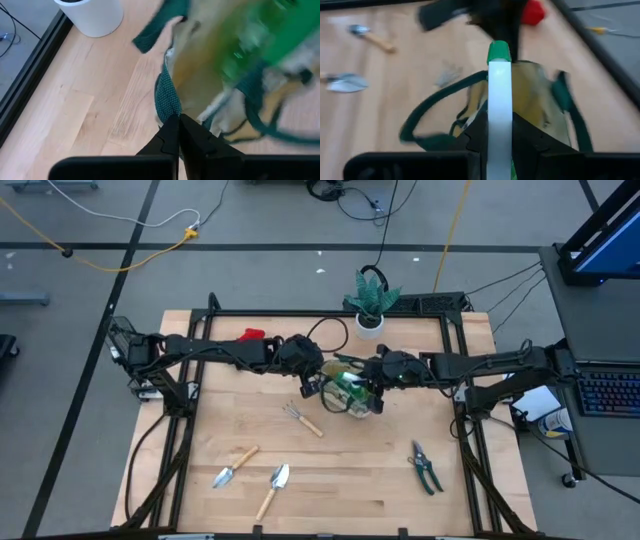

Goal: Pick & Place Garden tools in Gardening bag
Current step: Put the green spray bottle into the gardening bag

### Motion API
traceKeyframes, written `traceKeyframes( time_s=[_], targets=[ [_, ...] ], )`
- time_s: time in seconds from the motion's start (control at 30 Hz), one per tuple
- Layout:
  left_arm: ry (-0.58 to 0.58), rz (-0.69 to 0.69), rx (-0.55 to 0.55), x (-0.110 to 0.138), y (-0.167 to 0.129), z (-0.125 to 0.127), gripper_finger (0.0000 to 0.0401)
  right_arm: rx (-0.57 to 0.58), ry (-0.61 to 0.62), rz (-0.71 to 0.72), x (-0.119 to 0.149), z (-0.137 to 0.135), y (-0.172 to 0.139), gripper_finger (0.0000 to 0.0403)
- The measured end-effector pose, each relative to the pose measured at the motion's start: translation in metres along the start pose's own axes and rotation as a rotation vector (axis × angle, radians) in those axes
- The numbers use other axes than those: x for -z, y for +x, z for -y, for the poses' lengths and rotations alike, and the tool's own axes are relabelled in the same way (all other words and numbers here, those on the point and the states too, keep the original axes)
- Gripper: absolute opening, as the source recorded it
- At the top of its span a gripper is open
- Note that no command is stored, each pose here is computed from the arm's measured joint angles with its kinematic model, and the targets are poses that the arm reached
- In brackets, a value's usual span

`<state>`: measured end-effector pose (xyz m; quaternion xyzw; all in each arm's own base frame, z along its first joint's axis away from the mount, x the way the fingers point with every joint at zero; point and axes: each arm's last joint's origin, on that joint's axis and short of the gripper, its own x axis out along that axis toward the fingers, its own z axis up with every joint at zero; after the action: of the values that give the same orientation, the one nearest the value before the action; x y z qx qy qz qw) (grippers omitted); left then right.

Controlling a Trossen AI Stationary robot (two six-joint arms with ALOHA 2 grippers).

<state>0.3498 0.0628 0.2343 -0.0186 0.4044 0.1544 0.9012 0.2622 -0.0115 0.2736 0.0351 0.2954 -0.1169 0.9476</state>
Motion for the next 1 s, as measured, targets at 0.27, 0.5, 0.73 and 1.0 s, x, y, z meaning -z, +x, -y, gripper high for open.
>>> traceKeyframes(
  time_s=[0.27, 0.5, 0.73, 1.0],
  targets=[
    [0.005, -0.012, 0.0, 0.001, 0.0, 0.0, 0.0005, 0.077, 0.019, 0.009, 0.0, 0.005, -0.013, 0.0048],
    [0.004, -0.002, 0.001, 0.0, 0.0, 0.0, 0.001, 0.098, 0.027, -0.134, 0.014, 0.007, -0.015, 0.0048],
    [0.001, 0.065, 0.006, -0.006, 0.0, 0.002, 0.0015, 0.053, 0.04, -0.174, 0.027, 0.006, -0.009, 0.0048],
    [0.01, 0.089, 0.006, -0.009, -0.009, -0.002, 0.0012, 0.023, 0.039, -0.198, 0.043, 0.006, -0.002, 0.0049]
  ],
)
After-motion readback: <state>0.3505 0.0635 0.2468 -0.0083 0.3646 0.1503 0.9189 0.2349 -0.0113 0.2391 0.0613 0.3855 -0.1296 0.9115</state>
